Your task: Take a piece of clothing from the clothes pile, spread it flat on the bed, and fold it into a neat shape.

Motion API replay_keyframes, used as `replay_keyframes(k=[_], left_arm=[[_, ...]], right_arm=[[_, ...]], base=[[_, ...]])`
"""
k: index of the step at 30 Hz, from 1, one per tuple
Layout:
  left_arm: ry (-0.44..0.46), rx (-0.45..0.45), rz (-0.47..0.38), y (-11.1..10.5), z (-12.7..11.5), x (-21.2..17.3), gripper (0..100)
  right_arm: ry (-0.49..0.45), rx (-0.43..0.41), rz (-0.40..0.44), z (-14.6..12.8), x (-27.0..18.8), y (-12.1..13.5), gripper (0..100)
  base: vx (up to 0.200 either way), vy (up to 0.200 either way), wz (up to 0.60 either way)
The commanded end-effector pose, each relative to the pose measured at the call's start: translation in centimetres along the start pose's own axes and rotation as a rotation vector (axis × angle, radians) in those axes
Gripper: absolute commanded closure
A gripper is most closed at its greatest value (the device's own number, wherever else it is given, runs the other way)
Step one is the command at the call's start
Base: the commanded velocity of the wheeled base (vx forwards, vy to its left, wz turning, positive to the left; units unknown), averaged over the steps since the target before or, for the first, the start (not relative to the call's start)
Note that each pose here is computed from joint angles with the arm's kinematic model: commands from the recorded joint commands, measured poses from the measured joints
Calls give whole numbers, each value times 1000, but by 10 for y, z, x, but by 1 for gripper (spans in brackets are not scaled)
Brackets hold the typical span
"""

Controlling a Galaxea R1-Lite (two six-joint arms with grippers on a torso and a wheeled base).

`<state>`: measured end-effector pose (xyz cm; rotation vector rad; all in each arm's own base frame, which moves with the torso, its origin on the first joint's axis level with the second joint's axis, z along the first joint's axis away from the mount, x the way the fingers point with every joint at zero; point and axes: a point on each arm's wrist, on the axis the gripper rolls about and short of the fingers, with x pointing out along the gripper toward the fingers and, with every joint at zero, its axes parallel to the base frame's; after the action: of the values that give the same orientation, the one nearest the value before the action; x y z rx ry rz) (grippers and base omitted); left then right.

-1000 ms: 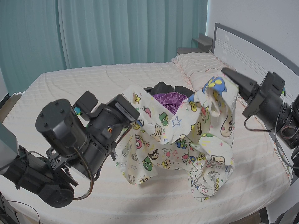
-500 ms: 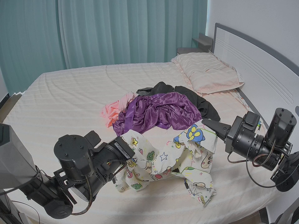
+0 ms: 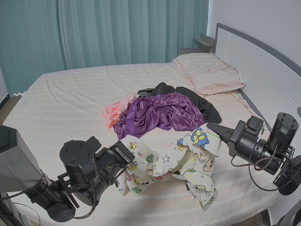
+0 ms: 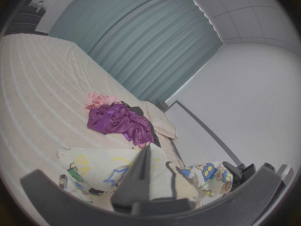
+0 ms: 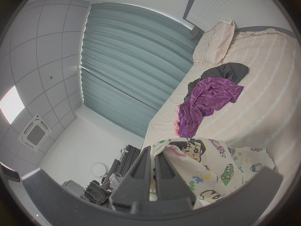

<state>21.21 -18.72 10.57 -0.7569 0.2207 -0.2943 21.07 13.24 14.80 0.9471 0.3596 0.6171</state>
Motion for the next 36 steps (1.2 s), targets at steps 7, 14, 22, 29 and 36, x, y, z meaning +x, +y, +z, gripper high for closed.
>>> replay_keyframes(k=[7,14,22,29,36], left_arm=[[22,12,17,6,-2,-7,100],[16,7,10,4,1,-9,100],[15,4,5,3,2,-10,100],[23,8,11,5,1,-12,100],[41,15,19,7,-4,-13,100]], right_arm=[[0,0,5,0,-3,2,100],[1,0,1,-1,-2,0,100],[-5,0,1,1,-2,0,100],[-6,0,0,1,-2,0,100],[10,5,-19,-2,1,-5,100]], base=[[0,0,0],[-143,0,0],[-200,0,0],[-86,0,0],[0,0,0]])
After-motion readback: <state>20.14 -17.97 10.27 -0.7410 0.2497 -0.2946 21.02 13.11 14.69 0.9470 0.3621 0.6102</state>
